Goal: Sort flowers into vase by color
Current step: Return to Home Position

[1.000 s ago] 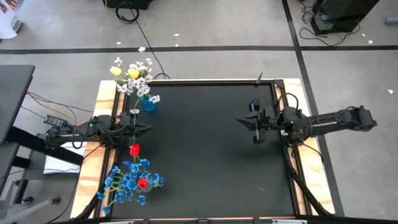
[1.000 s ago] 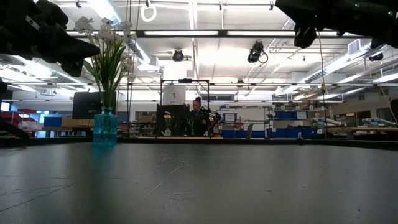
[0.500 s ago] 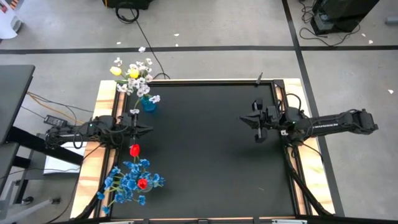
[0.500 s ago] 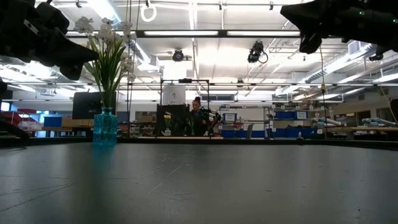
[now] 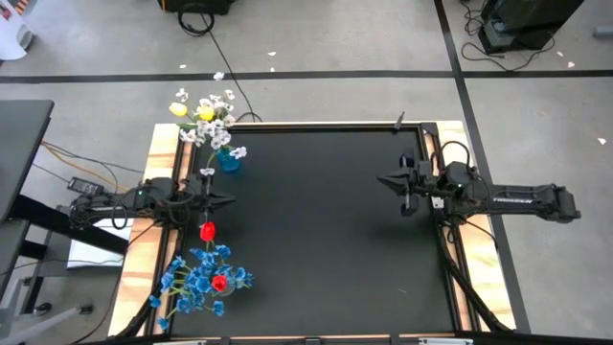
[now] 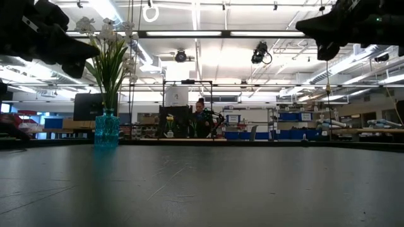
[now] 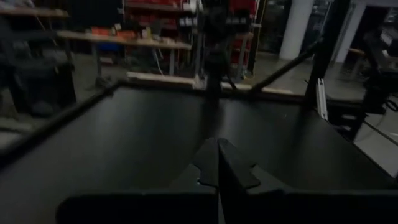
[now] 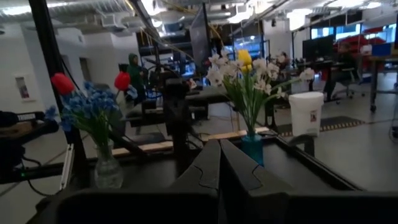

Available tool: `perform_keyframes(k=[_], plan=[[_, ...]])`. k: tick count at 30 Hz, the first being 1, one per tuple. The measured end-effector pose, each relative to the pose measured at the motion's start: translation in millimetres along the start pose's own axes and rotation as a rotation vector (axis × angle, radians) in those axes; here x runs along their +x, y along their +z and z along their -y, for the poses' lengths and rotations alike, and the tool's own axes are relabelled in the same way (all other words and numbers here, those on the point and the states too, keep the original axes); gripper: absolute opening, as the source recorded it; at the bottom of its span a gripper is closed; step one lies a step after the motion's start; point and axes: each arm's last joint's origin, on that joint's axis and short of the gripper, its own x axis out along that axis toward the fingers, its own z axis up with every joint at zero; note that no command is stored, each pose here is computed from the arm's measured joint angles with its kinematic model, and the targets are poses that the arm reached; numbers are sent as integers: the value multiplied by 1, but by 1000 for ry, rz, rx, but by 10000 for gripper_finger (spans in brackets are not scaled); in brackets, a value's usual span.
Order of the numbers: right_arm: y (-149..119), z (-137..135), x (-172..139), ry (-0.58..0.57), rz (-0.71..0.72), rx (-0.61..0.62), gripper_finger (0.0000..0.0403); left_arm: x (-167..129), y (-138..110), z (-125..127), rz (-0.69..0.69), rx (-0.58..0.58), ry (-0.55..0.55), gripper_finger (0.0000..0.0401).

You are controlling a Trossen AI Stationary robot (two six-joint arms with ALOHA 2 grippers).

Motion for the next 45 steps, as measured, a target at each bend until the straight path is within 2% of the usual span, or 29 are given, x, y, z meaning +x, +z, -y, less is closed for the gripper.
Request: perform_keyframes(k=[3,8,19,32,36,40,45], plan=[[-8,1,-5,-1,34,5,11,0,3,0,36,26,22,1],[-32,6,-16,0,135,112,11,0,3,-1,28,23,30,2],[-30,8,-22,41,126,94,9,0,5,-1,54,19,58,2],[-34,20,-43,-30,67,65,8,0,4,-2,45,21,89,2],[-40,25,-43,-98,26,53,8,0,3,-3,42,35,108,2],[-34,25,-44,-124,87,22,9,0,3,-3,39,30,109,2],[-41,25,-42,-129,23,31,9,10,-22,-5,95,-32,101,2]])
